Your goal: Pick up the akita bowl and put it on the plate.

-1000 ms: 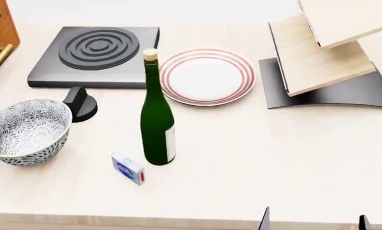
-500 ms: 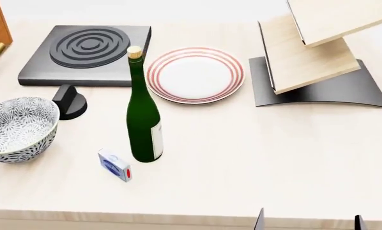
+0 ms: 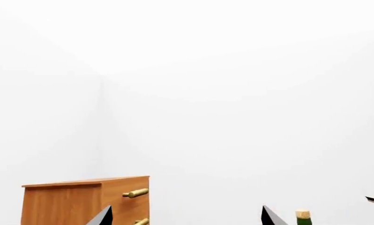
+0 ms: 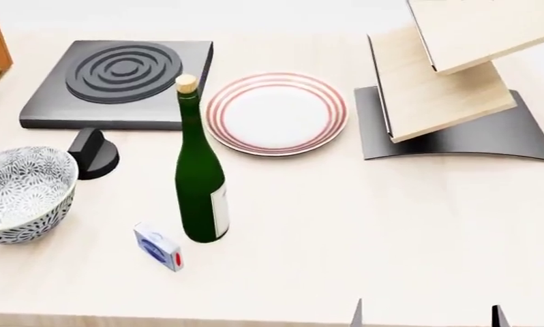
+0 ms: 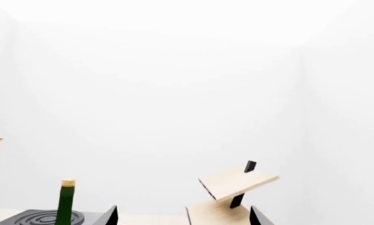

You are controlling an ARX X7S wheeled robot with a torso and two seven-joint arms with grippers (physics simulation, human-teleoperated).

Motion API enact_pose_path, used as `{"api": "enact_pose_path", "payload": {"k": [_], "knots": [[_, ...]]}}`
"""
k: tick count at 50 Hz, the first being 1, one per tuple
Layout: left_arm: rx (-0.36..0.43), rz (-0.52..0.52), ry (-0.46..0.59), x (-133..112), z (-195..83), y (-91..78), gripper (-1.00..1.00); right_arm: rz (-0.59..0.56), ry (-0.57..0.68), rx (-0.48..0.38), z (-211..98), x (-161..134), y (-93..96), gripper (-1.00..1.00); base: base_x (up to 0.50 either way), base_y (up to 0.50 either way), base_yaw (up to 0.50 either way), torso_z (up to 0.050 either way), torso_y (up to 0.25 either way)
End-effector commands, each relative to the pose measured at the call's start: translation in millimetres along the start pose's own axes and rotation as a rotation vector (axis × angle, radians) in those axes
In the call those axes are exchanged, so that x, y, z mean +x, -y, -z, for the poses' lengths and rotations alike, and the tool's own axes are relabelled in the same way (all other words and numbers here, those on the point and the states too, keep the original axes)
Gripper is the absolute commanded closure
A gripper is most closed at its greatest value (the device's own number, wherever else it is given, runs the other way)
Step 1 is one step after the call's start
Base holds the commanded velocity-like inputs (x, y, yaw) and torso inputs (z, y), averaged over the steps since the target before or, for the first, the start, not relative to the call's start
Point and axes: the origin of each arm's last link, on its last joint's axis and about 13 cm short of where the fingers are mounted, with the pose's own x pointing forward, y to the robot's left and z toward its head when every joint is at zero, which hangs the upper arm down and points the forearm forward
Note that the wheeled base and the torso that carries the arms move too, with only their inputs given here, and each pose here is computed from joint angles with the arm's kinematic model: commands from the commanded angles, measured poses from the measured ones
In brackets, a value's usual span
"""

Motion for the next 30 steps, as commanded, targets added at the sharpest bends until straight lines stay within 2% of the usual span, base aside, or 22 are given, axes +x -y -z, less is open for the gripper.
{"api": "enact_pose_path", "payload": {"k": [1, 30], "knots": [[0.000, 0.000, 0.000, 0.1, 0.1, 0.0, -1.00, -0.007, -0.002, 0.004, 0.7, -0.4, -1.3, -1.00, 0.14, -0.05, 0.00, 0.000, 0.000], [0.000, 0.001, 0.001, -0.6, 0.2, 0.3, -1.00, -0.011, 0.025, -0.021, -0.8, -2.2, -1.9, -1.00, 0.14, -0.03, 0.00, 0.000, 0.000]]}}
